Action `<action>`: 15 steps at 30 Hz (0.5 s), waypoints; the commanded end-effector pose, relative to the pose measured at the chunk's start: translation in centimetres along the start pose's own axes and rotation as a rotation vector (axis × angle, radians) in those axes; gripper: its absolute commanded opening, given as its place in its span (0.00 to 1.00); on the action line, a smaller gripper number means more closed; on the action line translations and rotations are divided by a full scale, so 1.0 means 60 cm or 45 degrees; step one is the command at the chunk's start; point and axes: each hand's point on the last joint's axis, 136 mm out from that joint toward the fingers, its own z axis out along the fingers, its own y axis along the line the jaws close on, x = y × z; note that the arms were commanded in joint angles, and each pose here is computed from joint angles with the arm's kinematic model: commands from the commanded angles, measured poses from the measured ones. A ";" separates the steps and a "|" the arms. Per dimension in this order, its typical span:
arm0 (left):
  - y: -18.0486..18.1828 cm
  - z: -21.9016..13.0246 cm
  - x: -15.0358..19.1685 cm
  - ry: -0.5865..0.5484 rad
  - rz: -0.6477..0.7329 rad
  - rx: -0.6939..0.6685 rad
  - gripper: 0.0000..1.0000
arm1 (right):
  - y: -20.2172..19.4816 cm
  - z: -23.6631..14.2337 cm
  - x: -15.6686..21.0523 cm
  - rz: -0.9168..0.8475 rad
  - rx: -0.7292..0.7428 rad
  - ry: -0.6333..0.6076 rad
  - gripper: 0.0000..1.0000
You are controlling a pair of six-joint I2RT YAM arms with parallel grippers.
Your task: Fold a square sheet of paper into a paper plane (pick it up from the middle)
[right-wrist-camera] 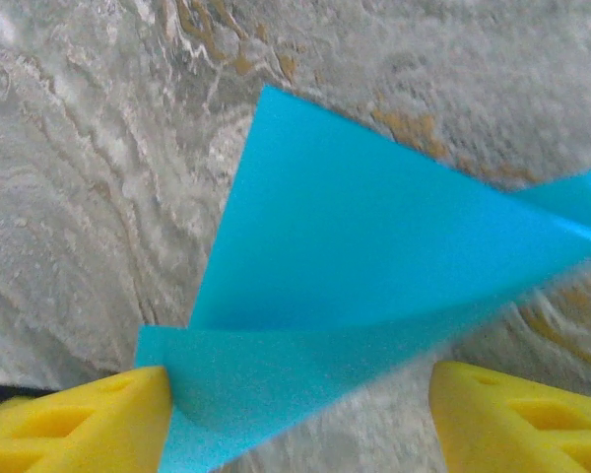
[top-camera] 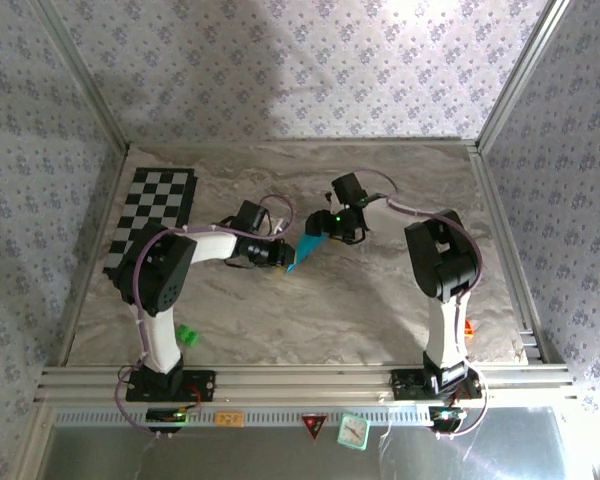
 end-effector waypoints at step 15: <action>0.022 0.025 0.022 0.073 0.000 -0.059 0.23 | 0.081 -0.058 0.020 -0.054 -0.246 -0.120 0.45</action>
